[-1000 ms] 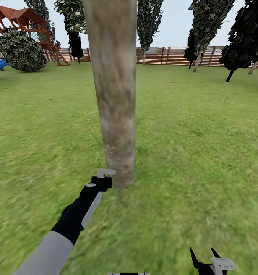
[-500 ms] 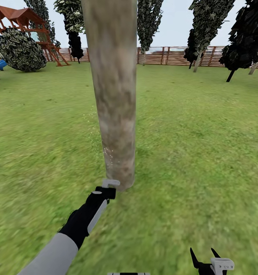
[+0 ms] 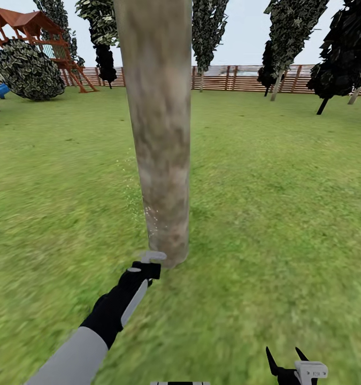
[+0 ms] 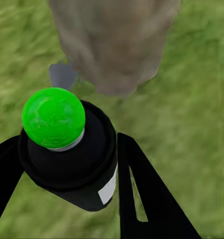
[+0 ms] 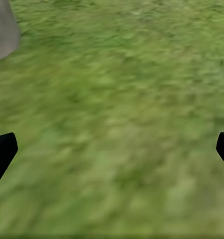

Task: In the garden, pick up the pesticide atomizer on the floor and spray pesticide onto both trees until each tree trunk is fully covered.

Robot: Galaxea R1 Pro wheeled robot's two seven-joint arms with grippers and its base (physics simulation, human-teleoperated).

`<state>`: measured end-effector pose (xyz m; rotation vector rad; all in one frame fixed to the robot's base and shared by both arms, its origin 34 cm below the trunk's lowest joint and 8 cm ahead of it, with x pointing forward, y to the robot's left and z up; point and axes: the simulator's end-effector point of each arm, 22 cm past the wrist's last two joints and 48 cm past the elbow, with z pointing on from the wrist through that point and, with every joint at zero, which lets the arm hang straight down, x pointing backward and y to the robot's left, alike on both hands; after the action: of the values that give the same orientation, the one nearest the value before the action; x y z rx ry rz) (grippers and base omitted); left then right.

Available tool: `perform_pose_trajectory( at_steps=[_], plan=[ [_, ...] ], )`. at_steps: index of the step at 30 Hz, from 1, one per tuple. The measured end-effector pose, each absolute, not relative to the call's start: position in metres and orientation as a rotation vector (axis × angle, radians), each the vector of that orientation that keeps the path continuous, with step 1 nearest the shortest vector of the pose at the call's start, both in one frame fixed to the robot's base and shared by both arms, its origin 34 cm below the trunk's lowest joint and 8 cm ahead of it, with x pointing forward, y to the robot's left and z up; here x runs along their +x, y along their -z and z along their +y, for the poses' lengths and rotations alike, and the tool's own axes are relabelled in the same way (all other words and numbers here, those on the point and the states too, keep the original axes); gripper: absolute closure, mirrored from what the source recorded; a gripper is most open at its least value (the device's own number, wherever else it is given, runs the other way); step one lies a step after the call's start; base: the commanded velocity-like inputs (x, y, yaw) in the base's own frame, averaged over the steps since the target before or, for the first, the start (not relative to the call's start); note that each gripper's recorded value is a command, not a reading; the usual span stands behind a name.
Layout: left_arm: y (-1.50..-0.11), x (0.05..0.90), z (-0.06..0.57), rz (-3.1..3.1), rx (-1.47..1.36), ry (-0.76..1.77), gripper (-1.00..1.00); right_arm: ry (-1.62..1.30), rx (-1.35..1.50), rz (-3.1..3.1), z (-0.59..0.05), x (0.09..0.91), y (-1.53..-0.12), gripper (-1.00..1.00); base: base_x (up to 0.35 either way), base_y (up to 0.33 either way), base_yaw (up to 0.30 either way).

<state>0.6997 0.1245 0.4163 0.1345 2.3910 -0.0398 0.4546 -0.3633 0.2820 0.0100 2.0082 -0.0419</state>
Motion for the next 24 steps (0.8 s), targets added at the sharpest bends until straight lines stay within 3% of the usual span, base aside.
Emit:
perform_pose_trajectory(
  at_steps=[8,15,21,24],
  plan=[
    [-0.444,0.711,0.113,2.332,0.132,0.068,1.0,0.042,0.01,2.008,-0.363,0.455,-0.282,-1.0,-0.178,0.04,0.0],
    [-0.514,0.736,0.098,2.204,0.099,0.13,1.0,0.042,0.01,2.008,-0.363,0.455,-0.282,-1.0,-0.015,0.004,0.0],
    [-0.534,0.746,0.155,2.206,-0.034,0.095,1.0,0.042,0.01,2.008,-0.363,0.455,-0.282,-1.0,0.0,0.0,0.0],
    [-0.541,0.746,0.148,2.193,-0.027,0.117,1.0,0.042,0.01,2.008,-0.363,0.455,-0.282,-1.0,0.0,0.0,0.0]
  ],
)
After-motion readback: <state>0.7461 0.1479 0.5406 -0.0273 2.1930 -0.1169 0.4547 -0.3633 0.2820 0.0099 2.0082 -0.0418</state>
